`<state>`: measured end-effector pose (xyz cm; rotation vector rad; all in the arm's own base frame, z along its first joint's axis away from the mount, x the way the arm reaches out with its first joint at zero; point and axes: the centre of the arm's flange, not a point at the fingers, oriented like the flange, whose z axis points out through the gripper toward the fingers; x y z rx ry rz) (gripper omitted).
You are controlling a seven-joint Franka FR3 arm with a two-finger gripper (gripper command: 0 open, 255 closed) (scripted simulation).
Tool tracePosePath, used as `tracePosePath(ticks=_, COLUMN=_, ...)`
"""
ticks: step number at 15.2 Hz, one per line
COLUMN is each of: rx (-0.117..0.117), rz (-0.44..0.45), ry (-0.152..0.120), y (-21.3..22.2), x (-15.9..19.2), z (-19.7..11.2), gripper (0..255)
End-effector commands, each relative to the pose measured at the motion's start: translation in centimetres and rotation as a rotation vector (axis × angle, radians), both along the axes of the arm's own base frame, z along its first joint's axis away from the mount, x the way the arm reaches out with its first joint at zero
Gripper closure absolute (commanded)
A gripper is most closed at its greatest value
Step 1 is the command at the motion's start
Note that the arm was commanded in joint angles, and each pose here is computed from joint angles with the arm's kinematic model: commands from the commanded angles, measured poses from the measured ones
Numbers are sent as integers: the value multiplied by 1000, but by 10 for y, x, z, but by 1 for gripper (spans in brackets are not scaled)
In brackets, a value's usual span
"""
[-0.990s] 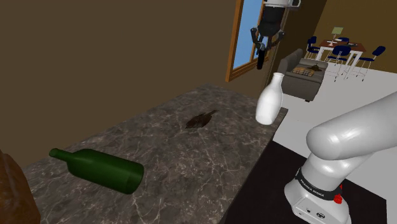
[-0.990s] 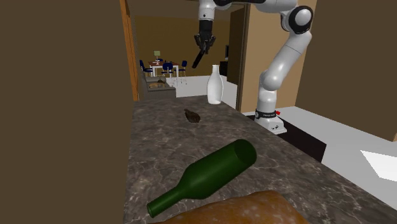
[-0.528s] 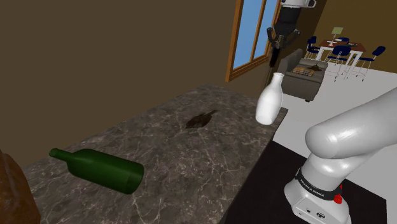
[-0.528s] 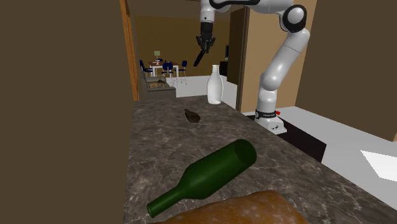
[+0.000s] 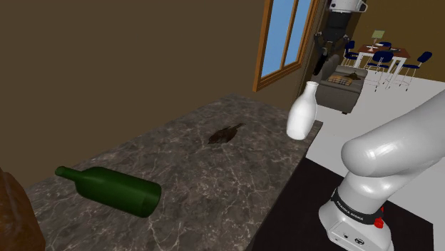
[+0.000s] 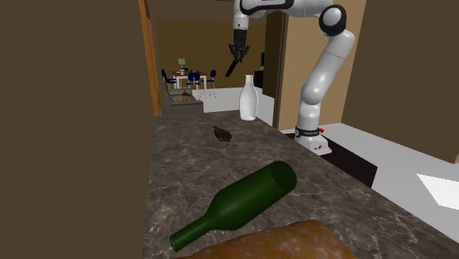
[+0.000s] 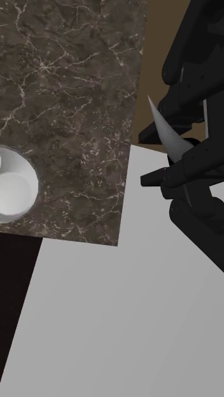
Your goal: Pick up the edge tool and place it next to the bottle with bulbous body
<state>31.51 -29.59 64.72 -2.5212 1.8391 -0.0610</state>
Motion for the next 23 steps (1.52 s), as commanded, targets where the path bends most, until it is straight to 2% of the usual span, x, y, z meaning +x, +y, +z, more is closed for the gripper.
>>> tracePosePath(ticks=1, rx=-1, rz=1, ry=0, y=-4, x=-1, z=-10, gripper=255)
tracePosePath(ticks=23, rx=-1, rz=1, ry=0, y=-4, x=-1, z=-126, gripper=255)
